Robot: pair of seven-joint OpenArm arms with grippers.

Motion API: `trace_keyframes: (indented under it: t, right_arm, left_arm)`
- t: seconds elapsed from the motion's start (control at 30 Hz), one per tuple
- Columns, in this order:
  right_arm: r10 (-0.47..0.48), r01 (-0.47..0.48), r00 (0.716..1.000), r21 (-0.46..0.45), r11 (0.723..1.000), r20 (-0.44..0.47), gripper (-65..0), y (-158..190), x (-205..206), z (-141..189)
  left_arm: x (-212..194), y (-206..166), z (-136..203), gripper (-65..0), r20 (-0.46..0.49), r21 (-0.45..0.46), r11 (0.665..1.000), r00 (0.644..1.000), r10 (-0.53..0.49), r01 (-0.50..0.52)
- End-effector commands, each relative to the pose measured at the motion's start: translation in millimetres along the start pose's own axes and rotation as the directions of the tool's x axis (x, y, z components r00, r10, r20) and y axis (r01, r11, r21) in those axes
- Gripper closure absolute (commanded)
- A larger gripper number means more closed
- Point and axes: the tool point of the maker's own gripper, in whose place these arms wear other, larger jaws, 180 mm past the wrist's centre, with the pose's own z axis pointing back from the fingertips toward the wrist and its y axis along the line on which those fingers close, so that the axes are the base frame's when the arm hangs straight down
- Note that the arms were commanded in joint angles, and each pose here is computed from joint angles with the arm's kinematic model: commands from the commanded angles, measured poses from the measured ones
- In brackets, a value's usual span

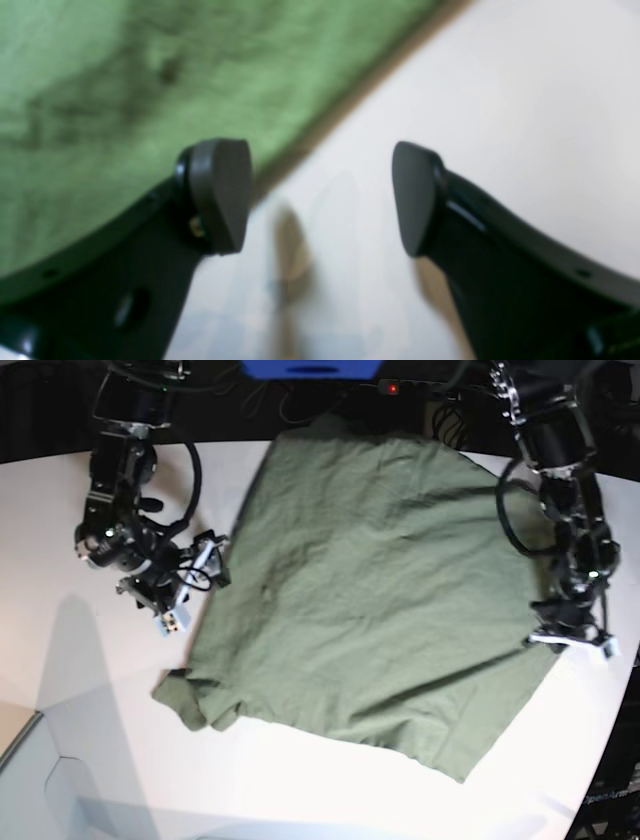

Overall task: Layout the t-shirt on the table in an organized manner, then fold the t-shirt properly
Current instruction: 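Grasp the hem corners with both grippers and straighten the t-shirt, then grasp the t-shirt side with the right gripper and fold it inward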

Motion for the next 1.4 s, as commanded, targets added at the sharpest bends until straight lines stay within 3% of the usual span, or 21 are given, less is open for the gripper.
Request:
trace_keyframes:
  t: [0.0, 0.17, 0.4, 0.57, 0.87, 1.0, 1.2, 1.37]
  right_arm:
    - [0.009, -0.009, 0.998, 0.000, 1.000, 0.054, -44.4, -0.7, 16.9, 3.2]
    - [-0.003, 0.002, 0.999, 0.014, 1.000, 0.054, -44.4, 4.3, 16.9, -0.3]
    - [-0.079, 0.078, 0.997, 0.050, 0.996, 0.016, -44.4, -4.4, 16.6, -25.2]
    - [-0.184, 0.184, 0.983, 0.037, 0.982, 0.006, -44.4, -26.2, 10.5, -32.0]
    - [-0.224, 0.223, 0.974, 0.107, 0.969, -0.003, -43.2, -9.9, 24.3, -52.3]
    - [-0.226, 0.222, 0.974, 0.125, 0.967, 0.018, -33.9, -4.9, 39.1, -55.3]
    - [-0.227, 0.217, 0.972, 0.157, 0.963, 0.053, 0.0, -4.9, 72.4, -63.2]
    - [-0.224, 0.207, 0.970, 0.166, 0.964, 0.092, 0.0, -24.4, 109.9, -67.1]
  left_arm:
    - [28.0, -6.5, -4.3, -0.2, 0.082, -0.010, 0.999, 0.996, -0.034, 0.035]
    - [-7.3, -6.3, -19.7, -0.2, 0.031, 0.008, 0.993, 0.993, -0.117, 0.117]
    - [-35.3, 27.5, -32.4, -0.2, -0.041, 0.079, 0.986, 0.989, -0.141, 0.144]
    - [-49.9, 42.4, -21.2, -0.2, -0.063, 0.093, 0.981, 0.985, -0.164, 0.169]
    - [-63.7, 50.2, 7.6, -0.2, -0.056, 0.087, 0.972, 0.975, -0.214, 0.219]
    - [-68.8, 52.3, 17.3, -0.2, -0.057, 0.083, 0.968, 0.971, -0.231, 0.235]
    - [-73.7, 75.4, 27.0, -0.2, -0.067, 0.133, 0.970, 0.979, -0.195, 0.202]
    - [-93.9, 91.8, 34.2, -0.2, -0.154, 0.184, 0.977, 0.985, -0.083, 0.111]
